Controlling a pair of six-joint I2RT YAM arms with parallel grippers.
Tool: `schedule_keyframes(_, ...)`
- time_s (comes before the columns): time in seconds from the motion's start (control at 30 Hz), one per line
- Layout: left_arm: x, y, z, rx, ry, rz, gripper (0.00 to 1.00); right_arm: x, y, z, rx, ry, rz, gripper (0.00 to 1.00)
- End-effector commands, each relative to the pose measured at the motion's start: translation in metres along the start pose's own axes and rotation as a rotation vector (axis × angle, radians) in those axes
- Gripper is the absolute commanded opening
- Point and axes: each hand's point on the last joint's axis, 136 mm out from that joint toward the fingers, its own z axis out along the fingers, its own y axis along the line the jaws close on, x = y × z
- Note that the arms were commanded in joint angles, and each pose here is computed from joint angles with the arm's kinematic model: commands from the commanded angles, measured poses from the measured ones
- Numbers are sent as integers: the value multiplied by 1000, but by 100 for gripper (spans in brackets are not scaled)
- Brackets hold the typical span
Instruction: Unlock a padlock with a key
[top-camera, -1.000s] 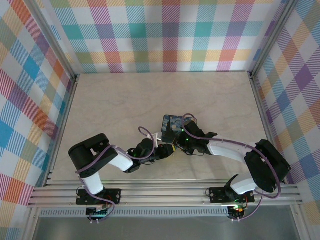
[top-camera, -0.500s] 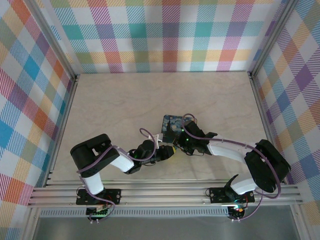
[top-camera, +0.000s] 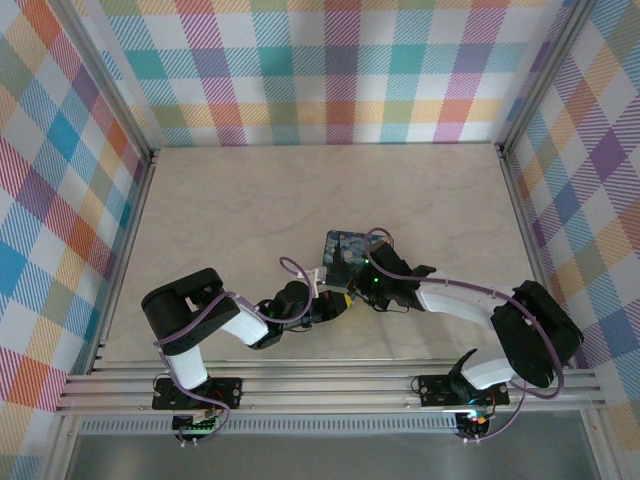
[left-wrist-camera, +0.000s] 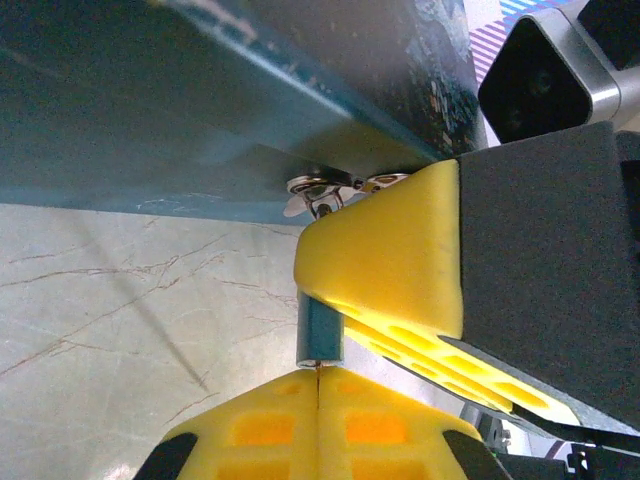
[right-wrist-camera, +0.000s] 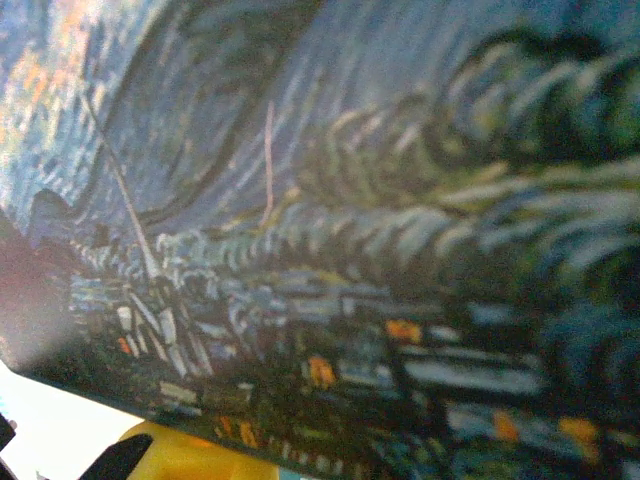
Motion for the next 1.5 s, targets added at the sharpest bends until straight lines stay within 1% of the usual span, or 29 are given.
schedule_keyframes(0.0, -25, -26, -3, 65, -107, 50, 0, 28, -14, 1, 28, 108, 35, 0)
schedule_keyframes(0.1, -31, -37, -2, 70, -127, 151, 0, 34, -12, 3, 22, 135, 33, 0)
schedule_keyframes(0.2, -28, -34, 0, 15, -124, 347, 0, 37, -3, 3, 12, 170, 27, 0)
schedule_keyframes(0.23, -25, -36, -2, 11, -127, 430, 0, 38, 2, 3, 9, 183, 15, 0)
schedule_keyframes(0.33, -12, -33, -4, -71, -112, 699, 0, 42, 12, -1, 19, 234, -18, 0)
schedule_keyframes(0.4, -6, -27, -4, -125, -101, 831, 0, 44, 15, -2, 29, 263, -30, 0)
schedule_keyframes(0.47, -1, -16, -1, -190, -73, 933, 0, 45, 15, -3, 39, 291, -40, 0)
schedule_keyframes(0.63, 16, -5, 9, -283, -37, 1125, 0, 50, 17, -2, 52, 340, -48, 0)
schedule_keyframes(0.7, 20, -4, 10, -288, -37, 1137, 0, 50, 16, -2, 55, 342, -48, 0)
schedule_keyframes(0.83, 14, -4, 7, -300, -81, 1057, 0, 46, 16, -5, 62, 323, -54, 1)
schedule_keyframes(0.9, 10, -7, 4, -306, -100, 1020, 0, 43, 17, -9, 58, 302, -59, 15)
schedule_keyframes(0.97, 7, -8, 0, -318, -111, 995, 0, 39, 19, -14, 54, 272, -66, 32)
schedule_keyframes(1.03, 4, -6, -2, -341, -113, 988, 0, 35, 22, -21, 45, 245, -74, 44)
schedule_keyframes(1.07, 3, -5, -3, -351, -115, 989, 0, 33, 22, -25, 43, 230, -77, 49)
schedule_keyframes(1.13, 1, -1, -5, -381, -112, 991, 0, 30, 24, -32, 36, 207, -83, 54)
schedule_keyframes(1.2, -1, 1, -8, -397, -117, 992, 0, 30, 23, -37, 35, 197, -86, 56)
schedule_keyframes(1.3, -7, 1, -12, -420, -145, 997, 0, 31, 19, -40, 37, 194, -78, 58)
schedule_keyframes(1.4, -12, -2, -15, -430, -163, 1017, 0, 33, 12, -38, 38, 192, -58, 57)
schedule_keyframes(1.47, -13, -4, -16, -431, -171, 1035, 0, 35, 9, -35, 31, 196, -45, 55)
